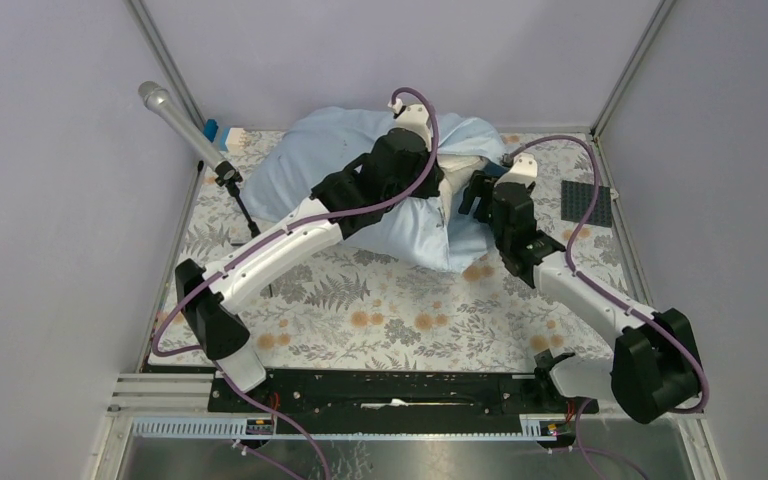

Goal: Put the pillow into the pillowcase

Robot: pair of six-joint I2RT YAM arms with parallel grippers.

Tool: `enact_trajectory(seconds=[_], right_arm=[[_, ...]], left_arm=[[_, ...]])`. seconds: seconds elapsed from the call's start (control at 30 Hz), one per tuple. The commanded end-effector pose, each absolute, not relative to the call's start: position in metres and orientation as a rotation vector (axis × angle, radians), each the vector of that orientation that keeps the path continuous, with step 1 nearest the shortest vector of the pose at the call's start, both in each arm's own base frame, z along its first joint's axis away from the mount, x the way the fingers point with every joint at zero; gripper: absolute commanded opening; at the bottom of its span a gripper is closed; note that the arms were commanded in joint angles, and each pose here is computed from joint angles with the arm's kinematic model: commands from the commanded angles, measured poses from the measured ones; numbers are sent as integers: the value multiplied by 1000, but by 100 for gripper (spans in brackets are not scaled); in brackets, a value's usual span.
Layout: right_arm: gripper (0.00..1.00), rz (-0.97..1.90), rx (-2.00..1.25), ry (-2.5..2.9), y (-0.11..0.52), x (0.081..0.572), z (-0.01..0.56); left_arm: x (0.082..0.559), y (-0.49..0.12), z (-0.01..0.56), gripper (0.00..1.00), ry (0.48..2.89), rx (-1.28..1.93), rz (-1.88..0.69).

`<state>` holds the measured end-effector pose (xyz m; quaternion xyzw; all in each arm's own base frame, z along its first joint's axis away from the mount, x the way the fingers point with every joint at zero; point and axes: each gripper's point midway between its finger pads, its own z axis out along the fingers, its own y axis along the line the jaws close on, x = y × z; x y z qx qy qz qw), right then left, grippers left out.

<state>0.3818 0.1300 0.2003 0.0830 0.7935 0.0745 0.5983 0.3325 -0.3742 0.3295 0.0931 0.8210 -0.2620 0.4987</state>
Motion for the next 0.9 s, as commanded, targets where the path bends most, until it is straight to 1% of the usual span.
enact_trajectory(seconds=[0.0,0.13,0.23,0.43,0.53,0.67,0.8,0.87], right_arm=[[84,286,210,1869,128,398,206],[84,300,176,1866,134,407,211],[83,305,193,1855,135,412,208],[76,208,294,1838,119,427,190],[70,189,314,1833,119,435,186],[59,177,316,1848,123,447,182],[35,181,317,1841,125,454,184],[20,180,321,1832,124,454,188]], left_arm=[[326,-386,424,0,1753,164,-844],[317,-393,425,0,1741,198,-856],[303,-398,433,0,1686,206,-891],[278,-400,444,0,1602,205,-922],[268,-400,450,0,1559,206,-932],[259,-399,459,0,1518,210,-934],[258,-395,460,0,1508,198,-922],[259,-391,459,0,1510,191,-907]])
